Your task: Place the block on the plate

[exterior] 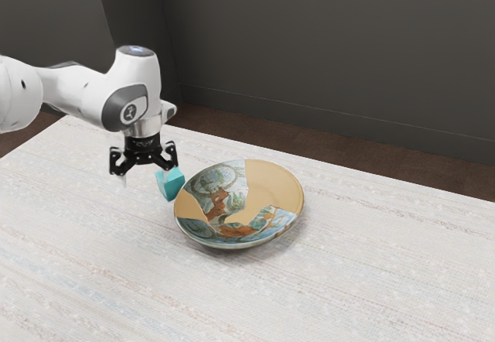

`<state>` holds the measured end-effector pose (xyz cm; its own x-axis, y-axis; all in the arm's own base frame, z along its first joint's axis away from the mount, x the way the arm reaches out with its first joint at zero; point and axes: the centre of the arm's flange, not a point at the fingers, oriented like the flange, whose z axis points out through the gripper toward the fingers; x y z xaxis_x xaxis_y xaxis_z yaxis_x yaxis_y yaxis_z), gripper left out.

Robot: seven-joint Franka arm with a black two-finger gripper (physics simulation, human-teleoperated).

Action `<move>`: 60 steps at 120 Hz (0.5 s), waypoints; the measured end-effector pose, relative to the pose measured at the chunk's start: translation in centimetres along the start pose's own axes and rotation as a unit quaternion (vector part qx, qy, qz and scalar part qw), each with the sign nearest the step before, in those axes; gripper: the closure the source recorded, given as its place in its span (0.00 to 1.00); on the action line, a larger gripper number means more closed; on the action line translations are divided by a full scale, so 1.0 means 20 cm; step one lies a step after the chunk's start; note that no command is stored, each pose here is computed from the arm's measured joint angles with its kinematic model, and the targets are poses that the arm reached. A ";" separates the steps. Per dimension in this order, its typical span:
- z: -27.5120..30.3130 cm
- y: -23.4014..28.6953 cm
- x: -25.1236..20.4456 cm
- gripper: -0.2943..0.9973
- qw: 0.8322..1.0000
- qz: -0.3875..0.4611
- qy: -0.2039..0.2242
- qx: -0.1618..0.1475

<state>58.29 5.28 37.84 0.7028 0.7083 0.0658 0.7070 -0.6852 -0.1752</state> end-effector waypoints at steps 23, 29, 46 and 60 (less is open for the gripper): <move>0.10 0.16 0.14 0.23 0.996 -0.084 0.022 -0.018; 0.12 0.21 0.18 0.23 0.994 -0.103 0.026 -0.023; 0.19 0.22 0.31 0.23 0.988 -0.152 0.031 -0.029; 0.27 0.23 0.41 0.23 0.985 -0.168 0.024 -0.034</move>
<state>66.94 8.93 32.36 0.4307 0.8889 0.1557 0.9025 -0.4252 -0.0689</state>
